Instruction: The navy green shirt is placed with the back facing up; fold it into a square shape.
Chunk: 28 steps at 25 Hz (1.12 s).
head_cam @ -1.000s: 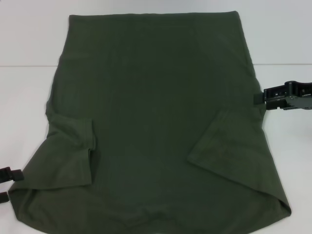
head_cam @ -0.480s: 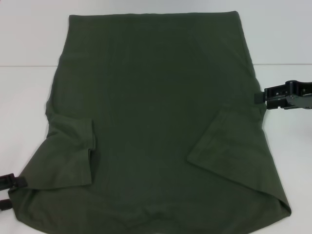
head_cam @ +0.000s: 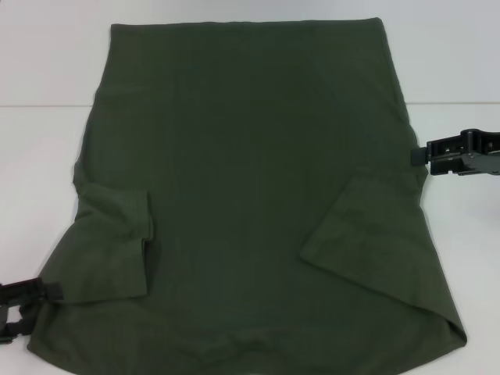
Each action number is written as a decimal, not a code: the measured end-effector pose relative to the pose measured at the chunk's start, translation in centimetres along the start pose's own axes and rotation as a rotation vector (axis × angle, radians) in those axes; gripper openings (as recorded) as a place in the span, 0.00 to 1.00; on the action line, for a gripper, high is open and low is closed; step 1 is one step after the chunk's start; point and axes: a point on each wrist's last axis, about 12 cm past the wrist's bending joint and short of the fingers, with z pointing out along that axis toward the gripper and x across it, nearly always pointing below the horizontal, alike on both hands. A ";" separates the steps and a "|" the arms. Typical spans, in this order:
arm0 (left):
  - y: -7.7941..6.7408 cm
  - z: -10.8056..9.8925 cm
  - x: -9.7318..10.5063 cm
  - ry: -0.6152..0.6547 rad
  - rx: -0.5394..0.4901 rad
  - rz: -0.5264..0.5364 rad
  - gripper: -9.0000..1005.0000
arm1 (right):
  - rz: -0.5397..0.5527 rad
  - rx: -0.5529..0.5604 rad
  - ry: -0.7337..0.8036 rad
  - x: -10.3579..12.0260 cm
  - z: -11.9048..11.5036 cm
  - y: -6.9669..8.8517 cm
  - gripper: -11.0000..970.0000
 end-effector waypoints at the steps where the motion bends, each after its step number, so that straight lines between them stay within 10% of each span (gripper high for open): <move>1: -0.2 0.2 0.0 0.005 0.008 0.005 0.90 | 0.000 0.000 -0.001 0.0 0.0 0.0 0.60; 11: -1.9 1.5 -0.6 0.040 0.049 0.045 0.90 | 0.009 0.002 -0.010 0.2 -0.3 -0.4 0.60; 28: 0.2 -1.0 1.1 0.020 0.029 -0.018 0.90 | 0.013 0.003 -0.011 0.2 -0.4 -0.5 0.60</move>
